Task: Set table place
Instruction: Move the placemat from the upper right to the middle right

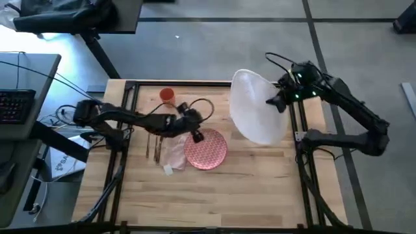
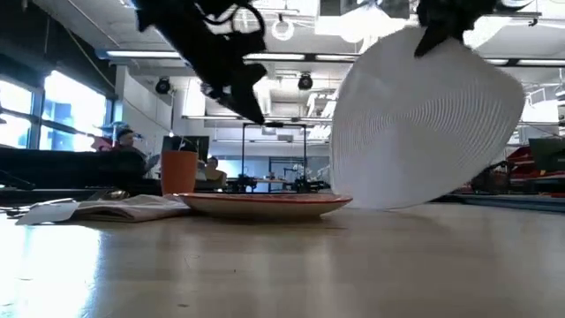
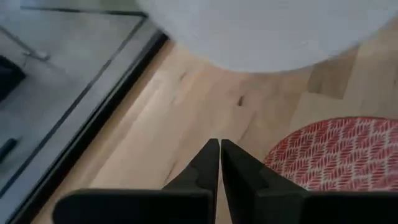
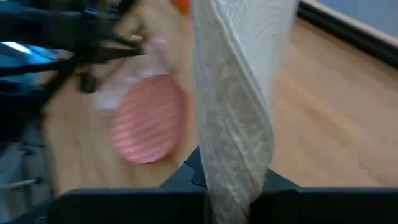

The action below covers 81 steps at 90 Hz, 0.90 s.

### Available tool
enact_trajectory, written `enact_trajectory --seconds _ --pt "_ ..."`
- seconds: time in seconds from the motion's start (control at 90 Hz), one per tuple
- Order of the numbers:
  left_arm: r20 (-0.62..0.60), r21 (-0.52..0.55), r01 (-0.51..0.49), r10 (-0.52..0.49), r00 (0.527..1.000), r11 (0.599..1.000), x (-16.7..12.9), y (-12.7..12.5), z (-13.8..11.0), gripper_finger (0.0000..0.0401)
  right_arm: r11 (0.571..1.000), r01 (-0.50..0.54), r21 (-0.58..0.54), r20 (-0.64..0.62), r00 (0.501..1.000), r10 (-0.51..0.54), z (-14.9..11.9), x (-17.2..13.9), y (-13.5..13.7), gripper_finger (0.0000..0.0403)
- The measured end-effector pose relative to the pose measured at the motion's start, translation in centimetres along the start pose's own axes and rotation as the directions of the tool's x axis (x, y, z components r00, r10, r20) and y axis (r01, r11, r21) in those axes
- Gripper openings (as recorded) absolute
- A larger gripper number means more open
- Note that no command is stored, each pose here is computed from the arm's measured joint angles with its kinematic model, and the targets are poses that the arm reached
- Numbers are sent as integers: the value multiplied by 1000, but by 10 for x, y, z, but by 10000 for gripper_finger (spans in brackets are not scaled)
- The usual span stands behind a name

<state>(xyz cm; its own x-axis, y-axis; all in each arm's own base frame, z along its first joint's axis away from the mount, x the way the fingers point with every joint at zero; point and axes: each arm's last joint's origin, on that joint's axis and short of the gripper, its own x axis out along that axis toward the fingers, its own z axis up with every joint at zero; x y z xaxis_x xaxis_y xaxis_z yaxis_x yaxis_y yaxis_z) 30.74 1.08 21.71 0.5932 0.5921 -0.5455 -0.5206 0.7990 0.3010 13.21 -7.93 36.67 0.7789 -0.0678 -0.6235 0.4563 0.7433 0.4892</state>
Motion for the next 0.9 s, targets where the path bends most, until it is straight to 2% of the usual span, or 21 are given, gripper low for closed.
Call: enact_trajectory --seconds 0.233,0.422,0.5,0.578,0.656,0.711,0.8,0.9 --pt "32 -73 -60 62 998 996 -24 9 -19 0 965 -262 0 113 959 261 -17 -19 56 0" --pt "38 -18 -25 26 999 1000 -38 7 -29 0 898 -439 -32 103 892 440 -30 -17 99 0" --pt "23 11 -10 10 1000 1000 -42 2 -34 0 888 -460 -27 63 885 461 -43 -15 114 0" --pt "14 21 4 -4 1000 1000 -46 -2 -37 0 921 -389 12 27 921 388 -62 -12 124 0" --pt "13 13 11 -11 1000 1000 -49 -6 -39 0 969 -232 81 -36 971 235 -86 -8 125 0" --pt "18 11 4 -4 1000 1000 -50 -8 -40 0 983 -106 149 -93 988 120 -104 -4 124 0" --pt "38 7 -8 8 999 1000 -53 -10 -39 0 968 87 234 -184 982 -44 -129 2 123 0" --pt "48 7 -14 13 999 1000 -55 -11 -39 0 927 222 303 -257 955 -145 -148 10 127 0"
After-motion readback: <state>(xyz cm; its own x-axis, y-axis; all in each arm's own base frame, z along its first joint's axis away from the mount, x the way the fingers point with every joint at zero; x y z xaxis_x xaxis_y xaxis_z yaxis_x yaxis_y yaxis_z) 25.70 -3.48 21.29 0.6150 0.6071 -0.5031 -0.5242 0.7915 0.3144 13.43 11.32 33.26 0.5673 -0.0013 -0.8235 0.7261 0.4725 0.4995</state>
